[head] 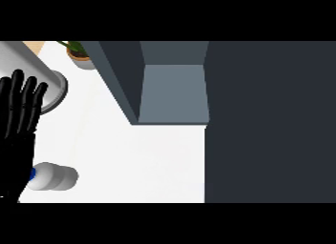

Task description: Pick up the bottled water, place it into the cabinet and close the cabinet

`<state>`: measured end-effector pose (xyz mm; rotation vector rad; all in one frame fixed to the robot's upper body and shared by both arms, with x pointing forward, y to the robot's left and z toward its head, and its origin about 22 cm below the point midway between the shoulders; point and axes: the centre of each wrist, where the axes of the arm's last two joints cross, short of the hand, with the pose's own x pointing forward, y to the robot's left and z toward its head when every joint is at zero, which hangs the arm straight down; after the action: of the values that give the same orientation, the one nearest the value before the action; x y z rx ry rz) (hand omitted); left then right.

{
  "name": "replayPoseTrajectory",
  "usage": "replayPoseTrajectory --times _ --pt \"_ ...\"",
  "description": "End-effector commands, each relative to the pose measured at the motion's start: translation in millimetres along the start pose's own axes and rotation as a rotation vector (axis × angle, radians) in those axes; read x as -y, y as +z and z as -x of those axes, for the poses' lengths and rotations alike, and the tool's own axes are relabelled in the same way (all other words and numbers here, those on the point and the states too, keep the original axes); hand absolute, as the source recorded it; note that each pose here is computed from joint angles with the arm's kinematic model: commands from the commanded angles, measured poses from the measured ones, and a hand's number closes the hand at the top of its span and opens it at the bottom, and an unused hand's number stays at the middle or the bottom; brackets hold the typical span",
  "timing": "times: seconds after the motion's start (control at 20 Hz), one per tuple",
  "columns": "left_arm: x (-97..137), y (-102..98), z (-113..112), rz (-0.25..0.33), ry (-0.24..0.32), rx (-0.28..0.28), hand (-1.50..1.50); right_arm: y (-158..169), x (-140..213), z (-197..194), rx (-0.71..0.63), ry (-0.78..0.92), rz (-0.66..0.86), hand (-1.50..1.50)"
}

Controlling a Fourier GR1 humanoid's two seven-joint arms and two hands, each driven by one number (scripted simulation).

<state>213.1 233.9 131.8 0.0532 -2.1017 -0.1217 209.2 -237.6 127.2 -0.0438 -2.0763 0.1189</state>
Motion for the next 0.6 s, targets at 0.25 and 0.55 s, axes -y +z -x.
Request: replayPoseTrajectory --times 0.25,0.55 --pt "-109.5 44.7 0.6 -0.170 -0.050 0.023 -1.50 45.5 16.2 -22.4 -0.012 -0.018 0.057 -1.50" --pt "-99.2 71.1 -18.2 -0.212 0.143 -0.177 -1.50 58.1 -0.8 -48.8 -0.105 -0.201 -0.235 -1.50"
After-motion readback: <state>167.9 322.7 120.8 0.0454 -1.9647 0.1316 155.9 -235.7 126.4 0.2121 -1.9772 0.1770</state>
